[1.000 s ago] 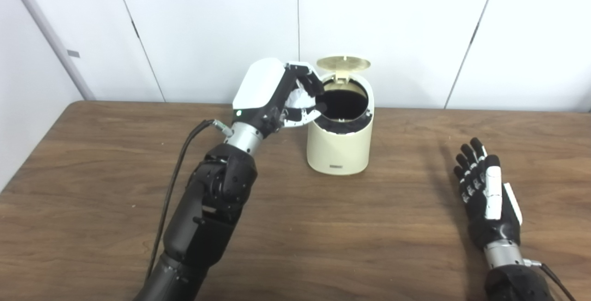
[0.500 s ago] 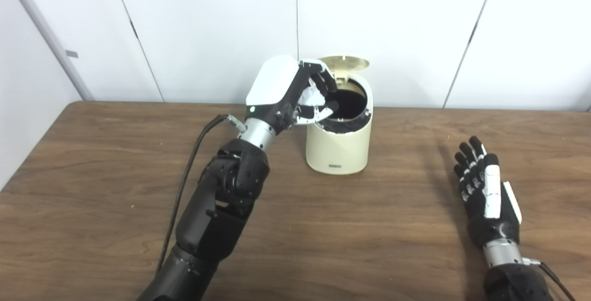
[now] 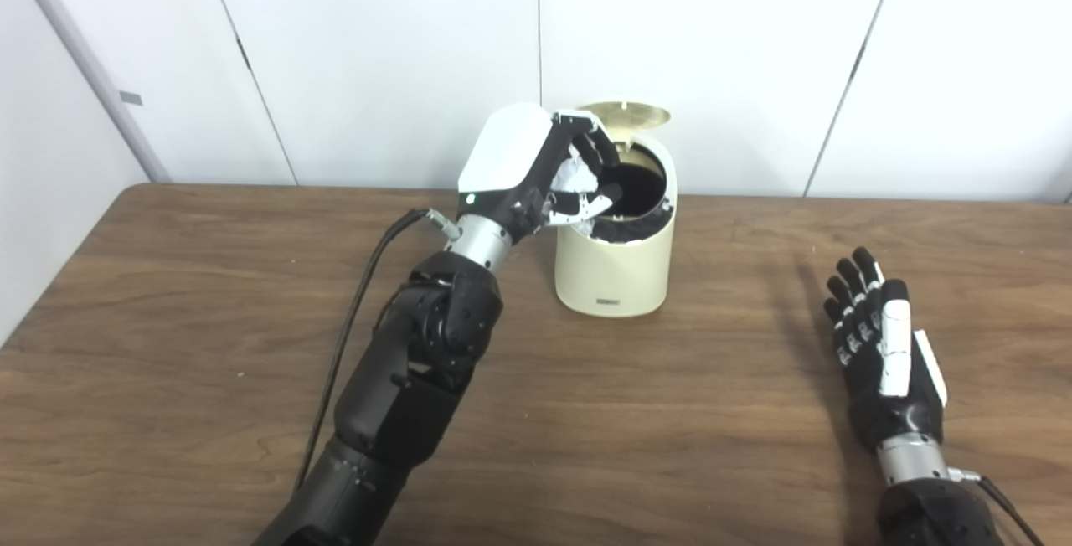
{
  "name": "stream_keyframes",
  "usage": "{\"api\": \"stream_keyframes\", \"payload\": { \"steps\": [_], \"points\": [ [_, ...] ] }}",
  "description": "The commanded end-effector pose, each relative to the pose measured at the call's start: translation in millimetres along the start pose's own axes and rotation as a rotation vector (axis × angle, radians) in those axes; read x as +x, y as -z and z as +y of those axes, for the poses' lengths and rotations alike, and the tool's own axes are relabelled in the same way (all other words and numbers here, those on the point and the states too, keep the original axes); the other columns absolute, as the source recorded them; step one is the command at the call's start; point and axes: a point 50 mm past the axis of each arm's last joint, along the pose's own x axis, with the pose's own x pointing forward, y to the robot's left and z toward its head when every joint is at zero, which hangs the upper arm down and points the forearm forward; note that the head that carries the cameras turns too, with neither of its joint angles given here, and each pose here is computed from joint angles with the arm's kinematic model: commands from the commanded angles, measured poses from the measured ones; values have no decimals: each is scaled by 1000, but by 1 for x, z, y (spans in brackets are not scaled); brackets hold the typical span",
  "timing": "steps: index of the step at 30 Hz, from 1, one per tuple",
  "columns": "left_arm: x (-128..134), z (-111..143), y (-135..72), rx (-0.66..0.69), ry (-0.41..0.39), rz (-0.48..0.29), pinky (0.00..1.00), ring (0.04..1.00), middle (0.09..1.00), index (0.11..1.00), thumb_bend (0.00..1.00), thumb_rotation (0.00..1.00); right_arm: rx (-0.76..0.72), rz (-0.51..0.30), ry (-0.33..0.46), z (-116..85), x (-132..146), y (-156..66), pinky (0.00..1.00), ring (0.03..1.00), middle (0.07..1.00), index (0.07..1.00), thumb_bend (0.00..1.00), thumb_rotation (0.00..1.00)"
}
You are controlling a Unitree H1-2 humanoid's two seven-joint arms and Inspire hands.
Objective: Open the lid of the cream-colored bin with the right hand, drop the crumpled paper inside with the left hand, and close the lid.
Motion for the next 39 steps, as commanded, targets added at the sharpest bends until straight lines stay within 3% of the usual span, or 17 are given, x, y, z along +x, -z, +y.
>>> {"api": "stream_keyframes", "payload": {
  "steps": [1,28,34,39],
  "points": [
    [17,14,-16,8,-72,-83,345,397,502,518,473,0,34,50,17,1,-12,19,1000,987,983,976,451,1000],
    [44,-9,-21,57,-57,-115,333,406,527,504,471,0,31,62,18,0,-15,22,1000,991,984,985,465,1000],
    [47,-13,-24,69,-58,-110,307,419,567,492,466,0,23,64,13,0,-15,22,1000,991,985,990,461,1000],
    [50,-19,-26,81,-51,-102,340,413,550,496,470,0,21,64,6,-1,-15,22,1000,991,985,995,469,1000]
  ]
}}
